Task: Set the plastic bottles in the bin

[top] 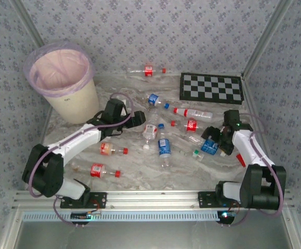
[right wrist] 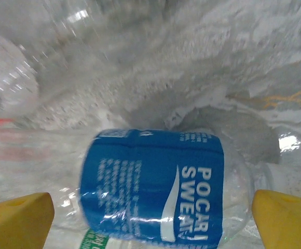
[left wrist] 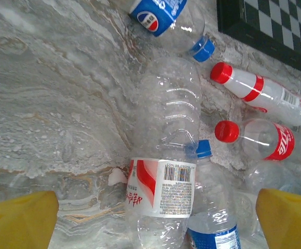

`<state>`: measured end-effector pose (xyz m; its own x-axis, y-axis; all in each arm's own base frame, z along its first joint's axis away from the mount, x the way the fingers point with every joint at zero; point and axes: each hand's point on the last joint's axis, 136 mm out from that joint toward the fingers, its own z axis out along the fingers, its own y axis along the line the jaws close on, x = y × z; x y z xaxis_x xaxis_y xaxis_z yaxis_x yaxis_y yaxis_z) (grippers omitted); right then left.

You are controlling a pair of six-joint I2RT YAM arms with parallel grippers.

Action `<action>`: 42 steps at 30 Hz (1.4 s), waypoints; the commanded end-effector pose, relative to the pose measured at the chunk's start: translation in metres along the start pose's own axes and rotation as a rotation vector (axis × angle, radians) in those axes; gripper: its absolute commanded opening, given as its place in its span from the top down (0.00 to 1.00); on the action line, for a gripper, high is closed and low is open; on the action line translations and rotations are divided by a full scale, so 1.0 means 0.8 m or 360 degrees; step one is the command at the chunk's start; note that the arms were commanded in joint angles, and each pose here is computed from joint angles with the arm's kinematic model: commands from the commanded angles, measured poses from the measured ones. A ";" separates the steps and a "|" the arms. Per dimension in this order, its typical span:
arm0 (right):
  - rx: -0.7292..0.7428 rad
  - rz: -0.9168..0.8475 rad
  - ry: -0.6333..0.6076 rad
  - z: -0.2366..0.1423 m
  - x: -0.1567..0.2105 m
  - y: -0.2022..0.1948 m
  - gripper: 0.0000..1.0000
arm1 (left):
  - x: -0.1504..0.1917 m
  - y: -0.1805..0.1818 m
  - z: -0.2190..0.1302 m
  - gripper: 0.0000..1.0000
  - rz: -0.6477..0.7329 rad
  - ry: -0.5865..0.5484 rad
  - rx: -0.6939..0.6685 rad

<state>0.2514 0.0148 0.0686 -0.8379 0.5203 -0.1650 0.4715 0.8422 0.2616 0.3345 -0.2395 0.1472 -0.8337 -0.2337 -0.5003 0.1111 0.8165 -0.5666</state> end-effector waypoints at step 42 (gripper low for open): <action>0.0256 -0.2763 0.0212 -0.020 0.132 0.138 0.00 | -0.002 0.024 -0.030 0.04 0.0058 -0.0009 -0.0085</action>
<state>0.2080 0.1808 0.1049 -0.5578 -0.8083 -0.1881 -0.8053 0.5820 -0.1129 0.3325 -0.2288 0.1568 -0.8262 -0.1735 -0.5361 0.1568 0.8430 -0.5146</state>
